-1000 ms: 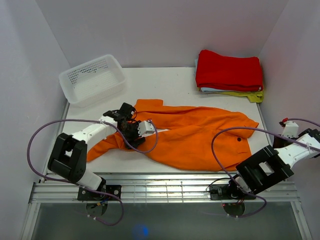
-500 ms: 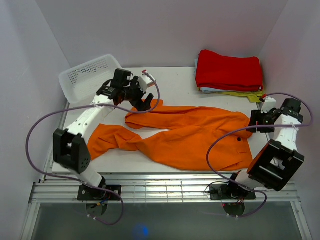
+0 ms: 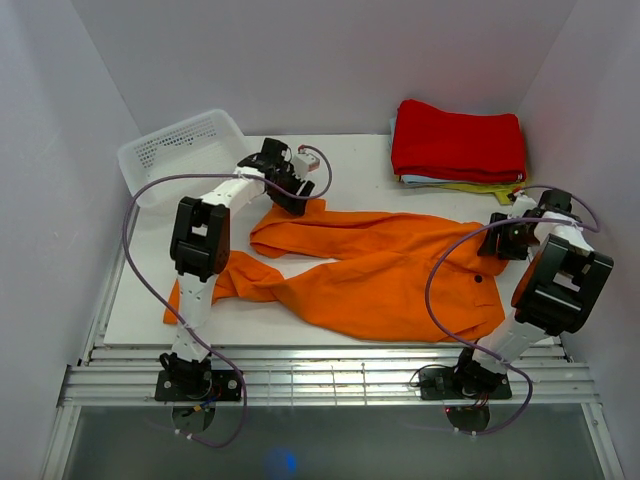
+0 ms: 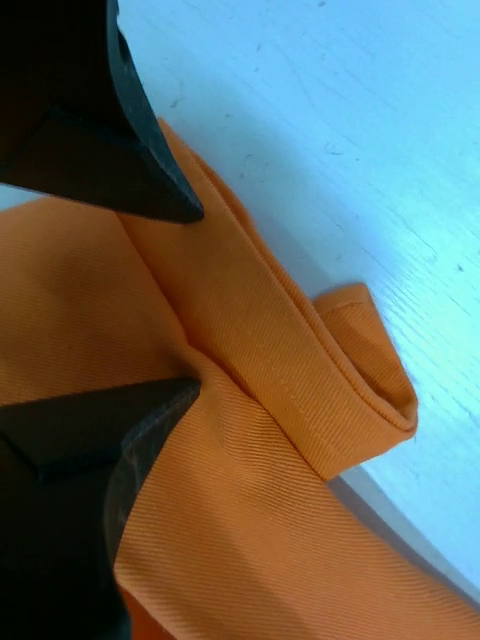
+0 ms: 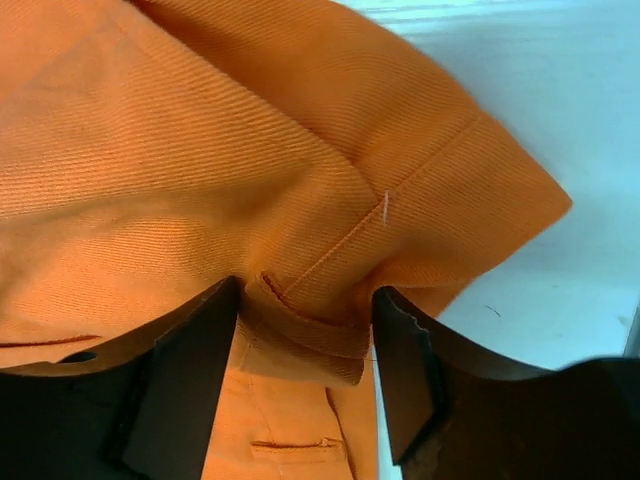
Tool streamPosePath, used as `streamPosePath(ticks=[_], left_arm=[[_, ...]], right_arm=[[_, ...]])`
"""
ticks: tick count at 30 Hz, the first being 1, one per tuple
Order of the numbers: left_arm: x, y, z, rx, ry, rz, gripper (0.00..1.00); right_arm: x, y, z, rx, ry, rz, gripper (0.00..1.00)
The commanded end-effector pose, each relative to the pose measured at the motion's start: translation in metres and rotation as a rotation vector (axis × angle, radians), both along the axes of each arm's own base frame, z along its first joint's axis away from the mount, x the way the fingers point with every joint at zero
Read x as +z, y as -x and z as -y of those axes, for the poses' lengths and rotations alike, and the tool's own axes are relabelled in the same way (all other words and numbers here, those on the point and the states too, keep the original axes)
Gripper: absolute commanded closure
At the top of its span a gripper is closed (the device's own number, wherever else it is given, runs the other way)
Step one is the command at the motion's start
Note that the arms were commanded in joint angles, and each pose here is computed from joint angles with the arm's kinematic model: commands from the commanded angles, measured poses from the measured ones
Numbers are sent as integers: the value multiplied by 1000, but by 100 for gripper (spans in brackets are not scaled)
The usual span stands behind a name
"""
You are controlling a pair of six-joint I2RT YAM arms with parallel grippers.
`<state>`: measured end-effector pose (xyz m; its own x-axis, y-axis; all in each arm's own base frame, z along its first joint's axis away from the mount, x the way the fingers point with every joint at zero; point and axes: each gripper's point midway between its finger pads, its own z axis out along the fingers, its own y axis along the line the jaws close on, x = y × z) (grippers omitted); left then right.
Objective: Fold and stack the trousers
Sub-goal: Flatten the trousers out
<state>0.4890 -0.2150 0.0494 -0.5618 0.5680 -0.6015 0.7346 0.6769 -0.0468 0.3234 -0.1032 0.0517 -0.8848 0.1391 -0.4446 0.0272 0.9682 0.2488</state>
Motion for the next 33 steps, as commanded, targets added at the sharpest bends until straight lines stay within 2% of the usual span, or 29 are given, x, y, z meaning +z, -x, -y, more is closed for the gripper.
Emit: streamPosePath(ticks=[1, 2, 3, 5, 7, 8, 9, 10, 12, 13, 16, 19, 23, 24, 27, 28, 33], left_arm=[[25, -25, -32, 172, 30, 49, 28], [43, -23, -40, 222, 63, 55, 31], [38, -13, -53, 255, 27, 32, 34], [62, -1, -77, 305, -21, 69, 34], [55, 24, -117, 383, -72, 10, 32], [75, 32, -133, 418, -66, 38, 31], [77, 40, -149, 443, -81, 39, 31], [65, 55, -182, 508, -142, 20, 30], [83, 63, -212, 538, -176, 92, 30], [80, 68, -244, 600, -193, 90, 30], [64, 72, -295, 665, -247, 73, 30], [50, 52, -331, 709, -273, 100, 31], [49, 11, -358, 760, -242, 155, 30], [64, -7, -361, 764, -220, 204, 30], [64, -31, -367, 790, -193, 228, 28], [80, -43, -371, 800, -187, 270, 28], [101, -72, -395, 870, -227, 377, 20]], right_arm=[[-2, -8, -6, -7, -15, 20, 44], [-1, -9, -4, -9, -6, 21, 52], [-1, -10, -2, -7, 4, 22, 56], [1, -11, 2, -2, 21, 22, 60], [3, -12, 2, 6, 20, 21, 60], [4, -12, 2, 6, 24, 21, 60], [6, -13, 3, 10, 27, 27, 59], [7, -13, 2, 15, 27, 29, 60], [7, -12, 3, 20, 37, 34, 60], [8, -12, 3, 23, 38, 38, 60], [9, -14, 4, 27, 43, 41, 66], [9, -17, 6, 21, 46, 38, 70], [9, -18, 10, 17, 58, 35, 81], [9, -17, 10, 16, 60, 32, 82], [12, -17, 10, 19, 61, 35, 83], [12, -17, 9, 21, 60, 35, 83], [15, -16, 9, 26, 64, 38, 84]])
